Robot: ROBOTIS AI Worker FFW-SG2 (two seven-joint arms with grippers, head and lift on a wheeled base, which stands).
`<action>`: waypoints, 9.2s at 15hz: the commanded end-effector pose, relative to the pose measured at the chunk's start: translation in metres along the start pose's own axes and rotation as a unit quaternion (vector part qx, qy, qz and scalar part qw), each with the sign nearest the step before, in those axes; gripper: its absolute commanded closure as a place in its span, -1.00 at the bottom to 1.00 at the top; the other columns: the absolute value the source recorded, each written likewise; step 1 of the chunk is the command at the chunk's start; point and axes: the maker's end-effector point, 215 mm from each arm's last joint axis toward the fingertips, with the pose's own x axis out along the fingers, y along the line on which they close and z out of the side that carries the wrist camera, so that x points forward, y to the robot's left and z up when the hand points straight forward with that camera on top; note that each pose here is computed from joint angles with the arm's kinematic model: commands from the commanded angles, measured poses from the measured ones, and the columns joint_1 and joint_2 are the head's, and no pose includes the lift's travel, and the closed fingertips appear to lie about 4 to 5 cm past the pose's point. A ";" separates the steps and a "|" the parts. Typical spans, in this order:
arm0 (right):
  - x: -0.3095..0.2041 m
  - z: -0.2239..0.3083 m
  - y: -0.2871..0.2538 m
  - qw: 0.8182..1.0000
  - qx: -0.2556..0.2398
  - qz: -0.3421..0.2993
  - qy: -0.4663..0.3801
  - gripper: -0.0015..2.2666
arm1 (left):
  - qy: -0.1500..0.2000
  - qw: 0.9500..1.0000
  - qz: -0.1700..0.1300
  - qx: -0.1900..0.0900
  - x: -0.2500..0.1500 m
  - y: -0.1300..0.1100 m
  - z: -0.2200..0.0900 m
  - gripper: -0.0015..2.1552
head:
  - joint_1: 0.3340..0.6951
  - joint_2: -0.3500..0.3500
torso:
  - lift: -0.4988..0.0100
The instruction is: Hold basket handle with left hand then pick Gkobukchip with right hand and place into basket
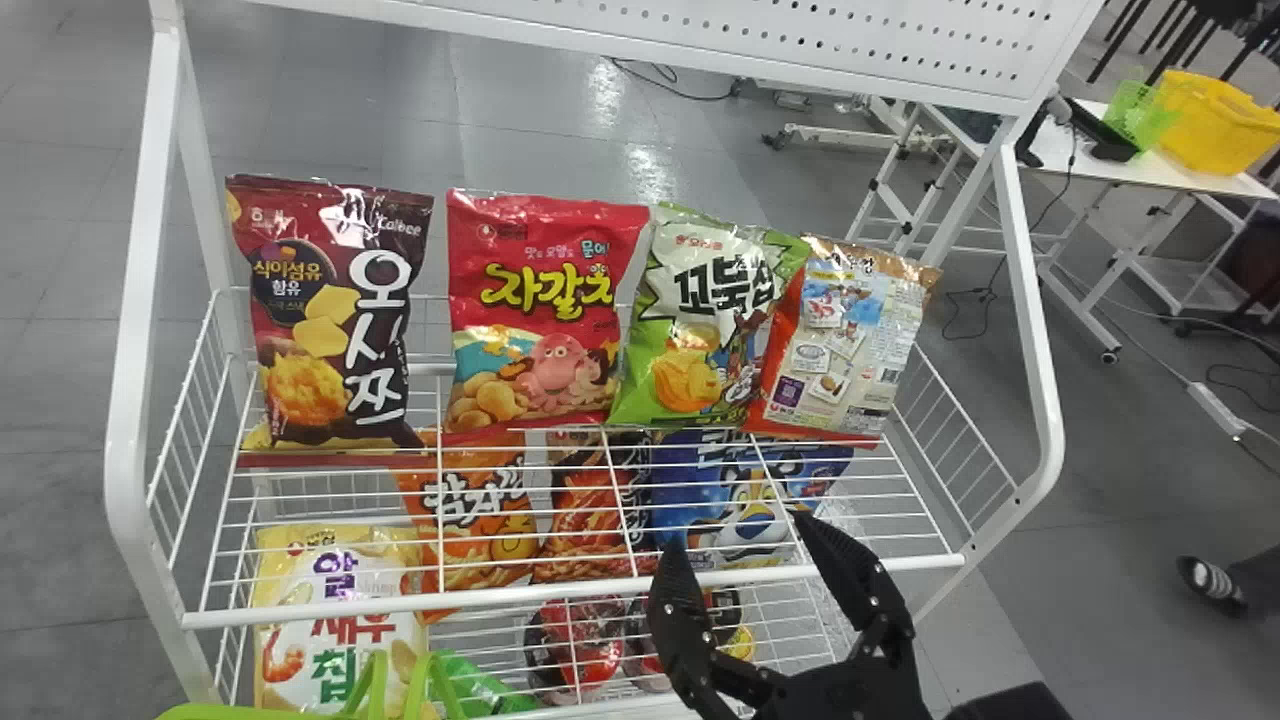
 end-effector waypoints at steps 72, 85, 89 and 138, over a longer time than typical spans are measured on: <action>0.194 0.000 -0.120 0.996 -0.004 -0.085 0.026 0.46 | 0.031 0.999 -0.007 -0.010 0.023 0.018 -0.001 0.67 | 1.00 -1.00 | 0.83; 0.147 0.018 -0.101 0.996 0.035 -0.047 0.063 0.46 | 0.034 0.999 -0.012 0.002 0.024 0.007 -0.004 0.67 | 1.00 -1.00 | 0.83; 0.118 0.015 -0.081 0.995 0.033 -0.027 0.095 0.46 | 0.036 0.999 -0.014 0.006 0.026 0.004 -0.004 0.67 | 1.00 -1.00 | 0.83; -0.105 -0.238 0.157 0.758 0.095 0.264 0.589 0.46 | 0.030 0.999 -0.016 0.014 0.020 -0.010 -0.012 0.67 | 1.00 -0.31 | 0.83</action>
